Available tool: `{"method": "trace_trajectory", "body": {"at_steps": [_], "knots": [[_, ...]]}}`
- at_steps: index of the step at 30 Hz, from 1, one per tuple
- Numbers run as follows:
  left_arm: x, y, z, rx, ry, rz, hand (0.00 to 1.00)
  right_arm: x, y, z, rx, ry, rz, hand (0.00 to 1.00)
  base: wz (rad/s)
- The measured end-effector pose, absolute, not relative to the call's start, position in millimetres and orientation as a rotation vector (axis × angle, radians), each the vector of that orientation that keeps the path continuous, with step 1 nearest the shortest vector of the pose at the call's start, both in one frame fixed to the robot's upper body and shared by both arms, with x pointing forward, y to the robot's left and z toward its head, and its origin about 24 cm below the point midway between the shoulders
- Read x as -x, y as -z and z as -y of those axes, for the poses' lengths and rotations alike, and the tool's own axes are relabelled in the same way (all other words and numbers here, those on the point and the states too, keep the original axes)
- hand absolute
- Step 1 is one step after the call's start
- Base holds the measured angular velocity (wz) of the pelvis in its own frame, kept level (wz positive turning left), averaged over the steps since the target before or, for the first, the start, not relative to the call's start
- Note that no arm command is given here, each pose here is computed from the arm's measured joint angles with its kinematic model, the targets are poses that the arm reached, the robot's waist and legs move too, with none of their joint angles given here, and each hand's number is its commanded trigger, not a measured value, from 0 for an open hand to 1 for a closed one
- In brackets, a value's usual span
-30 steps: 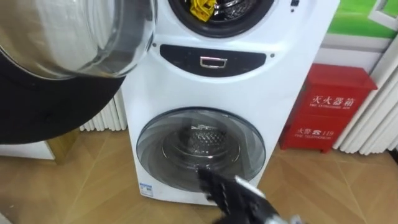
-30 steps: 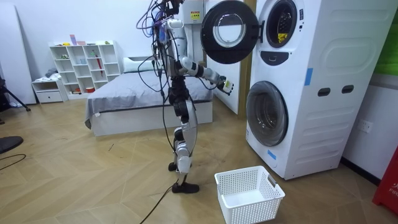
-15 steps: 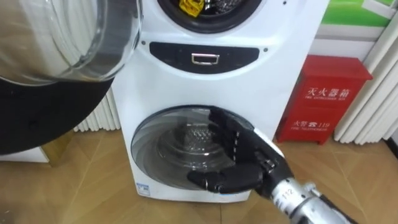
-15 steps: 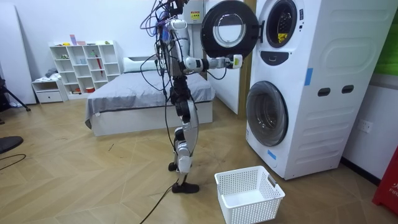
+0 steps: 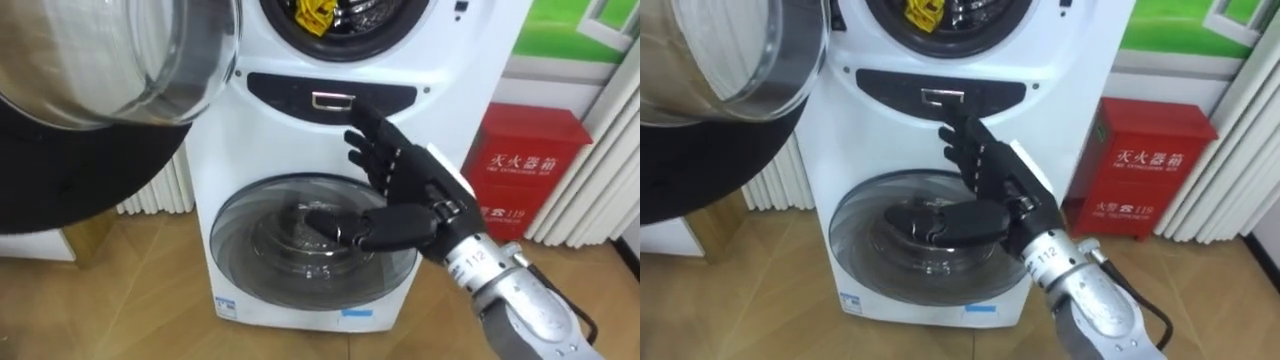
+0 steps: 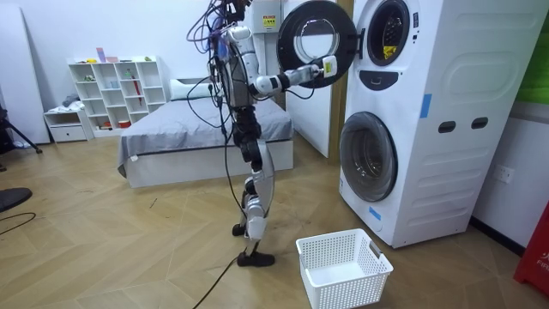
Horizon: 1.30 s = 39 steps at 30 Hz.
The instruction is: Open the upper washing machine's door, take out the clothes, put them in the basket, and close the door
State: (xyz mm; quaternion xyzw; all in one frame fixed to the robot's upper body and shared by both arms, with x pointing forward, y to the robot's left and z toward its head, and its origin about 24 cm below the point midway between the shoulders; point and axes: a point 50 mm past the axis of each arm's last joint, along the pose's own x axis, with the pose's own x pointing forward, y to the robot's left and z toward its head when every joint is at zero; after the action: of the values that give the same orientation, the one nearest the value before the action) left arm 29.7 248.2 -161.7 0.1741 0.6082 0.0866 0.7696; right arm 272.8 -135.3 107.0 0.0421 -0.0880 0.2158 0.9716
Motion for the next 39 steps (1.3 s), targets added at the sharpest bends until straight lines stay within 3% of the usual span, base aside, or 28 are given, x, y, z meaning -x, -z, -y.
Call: {"method": "trace_trajectory", "body": {"at_steps": [11,18,32,39], "knots": [[-24.2,161.7,-249.7,-0.381,-0.195,-1.342,0.00,-273.7,-120.1,148.6,-0.098,-0.329,0.246,0.00,0.29],[3.4,161.4,-255.1,-0.341,-0.230,-1.415,0.00,-274.8,-122.3,156.4,-0.095,-0.278,0.241,0.00,-0.13],[-89.4,148.5,-265.2,-0.383,-0.231,-1.157,0.00,-282.0,-137.1,160.6,-0.069,-0.248,0.289,0.00,0.04],[-77.3,152.4,-261.1,-0.425,-0.219,-1.194,0.00,-290.5,-178.1,153.4,-0.057,-0.259,0.436,0.00,0.24]]}}
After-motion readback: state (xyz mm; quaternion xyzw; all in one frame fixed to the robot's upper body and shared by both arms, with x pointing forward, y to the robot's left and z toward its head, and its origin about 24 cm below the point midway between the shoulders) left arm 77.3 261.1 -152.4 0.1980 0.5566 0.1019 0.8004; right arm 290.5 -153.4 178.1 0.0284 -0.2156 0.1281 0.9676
